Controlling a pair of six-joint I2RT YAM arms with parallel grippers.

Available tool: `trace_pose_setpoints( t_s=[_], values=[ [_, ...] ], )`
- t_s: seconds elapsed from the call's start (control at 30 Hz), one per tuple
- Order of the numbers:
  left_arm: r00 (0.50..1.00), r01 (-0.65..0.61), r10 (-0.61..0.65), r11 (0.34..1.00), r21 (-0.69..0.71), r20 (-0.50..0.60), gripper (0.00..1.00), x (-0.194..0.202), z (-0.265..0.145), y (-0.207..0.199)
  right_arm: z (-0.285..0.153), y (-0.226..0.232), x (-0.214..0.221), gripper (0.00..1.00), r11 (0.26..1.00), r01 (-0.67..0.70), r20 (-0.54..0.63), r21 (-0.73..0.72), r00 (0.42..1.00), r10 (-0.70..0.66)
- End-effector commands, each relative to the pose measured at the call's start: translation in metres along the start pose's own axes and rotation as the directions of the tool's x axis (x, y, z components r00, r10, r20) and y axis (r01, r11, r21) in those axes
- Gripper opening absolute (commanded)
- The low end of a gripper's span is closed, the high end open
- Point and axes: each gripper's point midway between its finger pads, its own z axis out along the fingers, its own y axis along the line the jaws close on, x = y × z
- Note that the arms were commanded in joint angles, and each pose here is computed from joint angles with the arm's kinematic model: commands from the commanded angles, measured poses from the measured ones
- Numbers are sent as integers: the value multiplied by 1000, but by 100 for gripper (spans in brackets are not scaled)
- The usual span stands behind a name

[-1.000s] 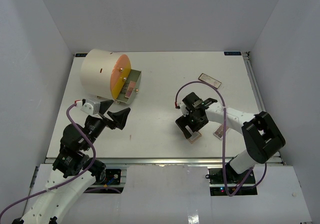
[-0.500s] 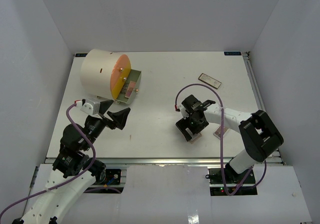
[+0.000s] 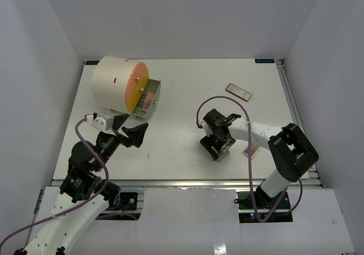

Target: Organize the makeup

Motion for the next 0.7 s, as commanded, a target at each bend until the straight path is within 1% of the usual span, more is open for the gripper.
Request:
trace_pose_setpoints(
  t_s=[0.0,0.03,0.1,0.2,0.27,0.33,0.4,0.47,0.53,0.6,0.63,0.67],
  values=[
    [1000,3,-3,1000,-6,21,98,-5,-1,1,0,-16,-17,60,994,56,36,89,998,-59],
    [1000,3,-3,1000,-6,21,98,-5,-1,1,-7,-22,-27,56,991,61,61,121,996,-69],
    [1000,4,-4,1000,-4,23,98,-6,-1,0,-22,-31,-44,43,982,82,119,169,988,-103],
    [999,3,-3,1000,-3,33,98,-8,-3,0,-51,-42,-84,24,958,150,223,245,953,-206],
    [999,3,-2,1000,-7,43,98,-10,-4,1,-74,-51,-113,15,935,184,274,304,923,-271],
    [998,1,-1,1000,-5,57,98,-13,-7,0,-98,-58,-148,11,896,242,312,372,877,-366],
    [998,1,0,1000,-13,67,98,-14,-8,2,-111,-59,-170,10,856,302,324,419,832,-451],
    [997,2,1,999,-40,81,98,-17,-10,7,-134,-57,-209,10,799,363,355,480,752,-555],
    [996,2,3,998,-55,92,98,-19,-12,9,-158,-54,-248,10,758,376,405,532,674,-618],
    [995,1,6,998,-68,98,98,-21,-13,11,-178,-43,-285,10,769,367,485,524,614,-623],
    [995,1,7,997,-75,102,98,-22,-13,13,-187,-39,-306,10,787,344,529,512,596,-605],
    [995,2,7,996,-86,104,98,-22,-14,15,-174,-30,-316,10,814,358,554,457,601,-576]
  ],
)
